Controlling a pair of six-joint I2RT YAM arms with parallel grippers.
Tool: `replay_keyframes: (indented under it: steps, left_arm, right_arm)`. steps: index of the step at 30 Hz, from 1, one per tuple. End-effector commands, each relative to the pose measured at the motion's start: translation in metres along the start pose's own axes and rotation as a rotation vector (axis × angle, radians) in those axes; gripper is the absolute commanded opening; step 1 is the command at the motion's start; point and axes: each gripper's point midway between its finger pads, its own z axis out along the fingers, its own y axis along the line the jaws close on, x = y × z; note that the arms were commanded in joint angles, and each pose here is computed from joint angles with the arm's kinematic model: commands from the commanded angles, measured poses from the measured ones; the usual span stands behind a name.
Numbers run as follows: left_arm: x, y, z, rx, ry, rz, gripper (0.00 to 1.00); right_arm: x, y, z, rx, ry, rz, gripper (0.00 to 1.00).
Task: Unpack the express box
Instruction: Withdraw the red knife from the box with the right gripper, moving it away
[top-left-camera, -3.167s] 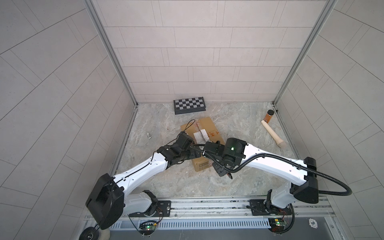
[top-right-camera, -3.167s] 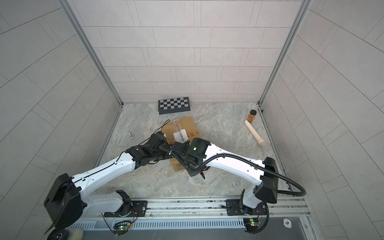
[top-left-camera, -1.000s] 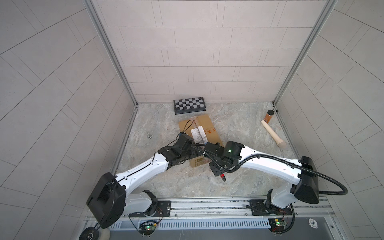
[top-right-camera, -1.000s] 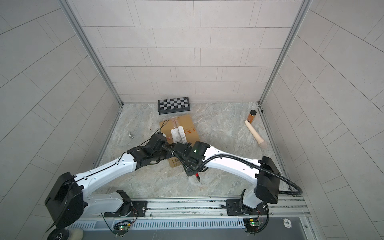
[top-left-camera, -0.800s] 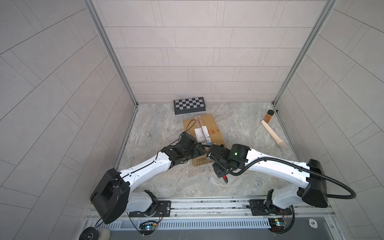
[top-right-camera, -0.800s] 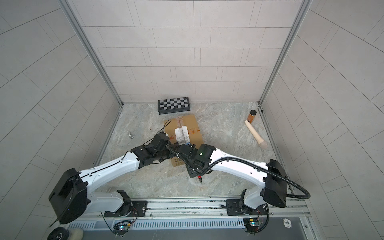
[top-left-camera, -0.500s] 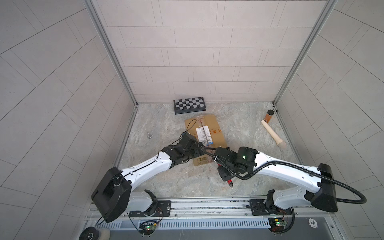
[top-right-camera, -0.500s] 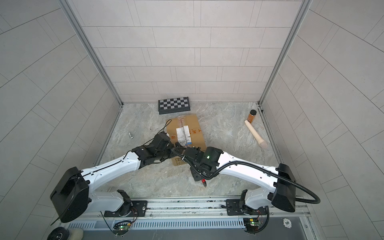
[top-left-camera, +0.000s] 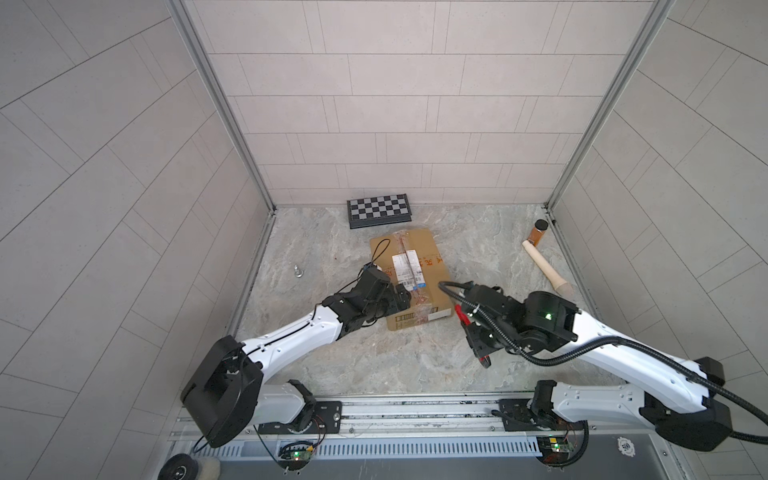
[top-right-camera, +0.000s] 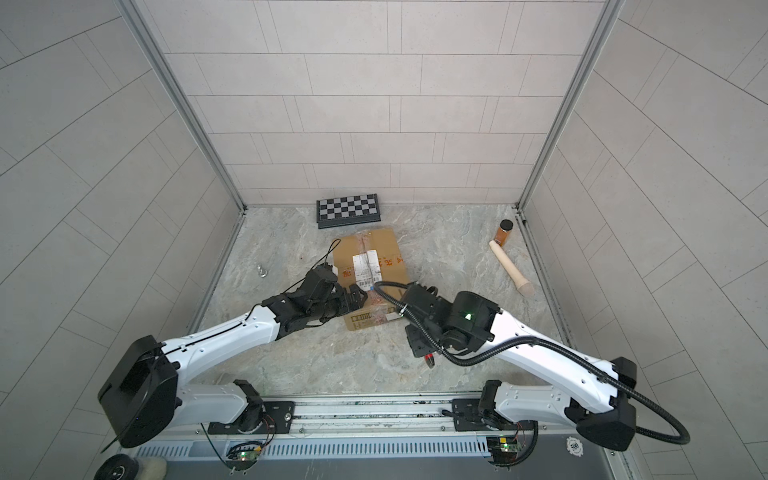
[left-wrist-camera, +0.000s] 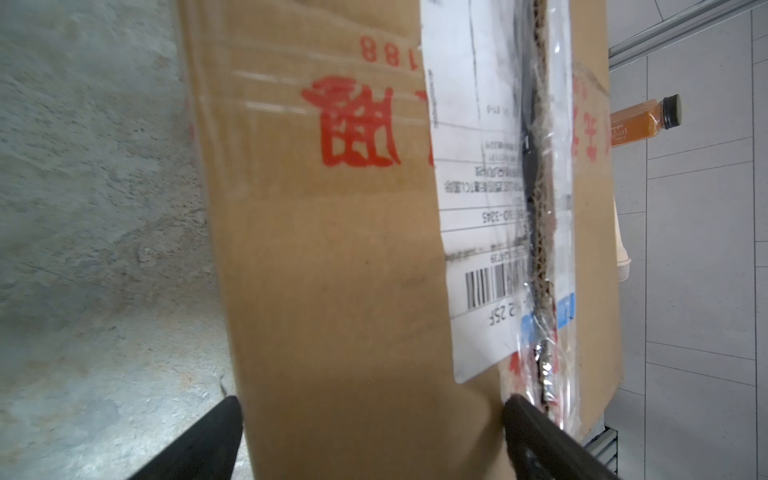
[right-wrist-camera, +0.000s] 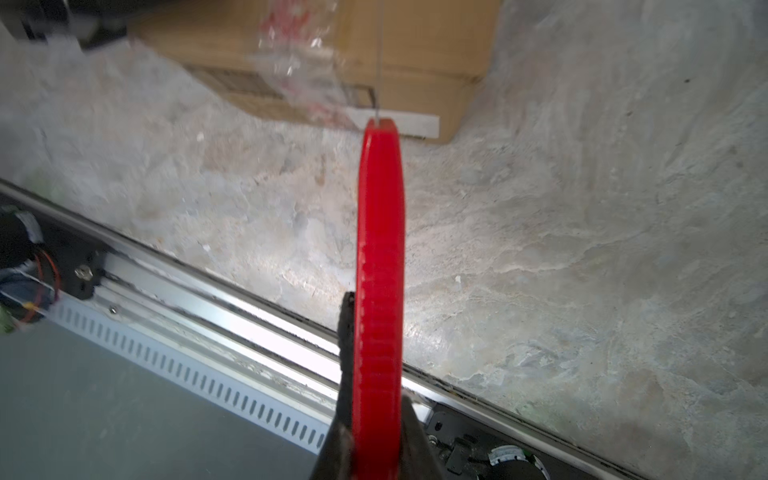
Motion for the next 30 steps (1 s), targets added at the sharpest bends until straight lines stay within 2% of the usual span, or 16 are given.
replay_keyframes:
  steps: [1,7,13,18,21,30]
  left_arm:
    - [0.015,0.061,-0.008,-0.214,0.03,0.059,1.0]
    - [-0.022,0.035,-0.039,-0.108,-0.084,0.08,1.0]
    - [-0.046,0.02,-0.06,-0.063,-0.145,0.108,1.0]
    - [-0.052,0.014,-0.057,-0.061,-0.135,0.124,1.0]
    - [-0.05,0.011,-0.05,-0.05,-0.116,0.12,1.0]
    - [-0.043,0.011,-0.029,-0.048,-0.054,0.132,1.0]
  right_arm:
    - [-0.015,-0.036,0.003,0.075,-0.054,0.064,0.0]
    - [-0.054,-0.078,0.053,0.057,-0.085,0.164,0.0]
    - [-0.109,-0.104,0.115,0.07,-0.115,0.179,0.0]
    - [-0.134,-0.115,0.158,0.054,-0.028,0.194,0.0]
    - [-0.144,-0.114,0.182,0.035,-0.031,0.187,0.0]
    - [-0.148,-0.122,0.222,0.054,-0.009,0.19,0.01]
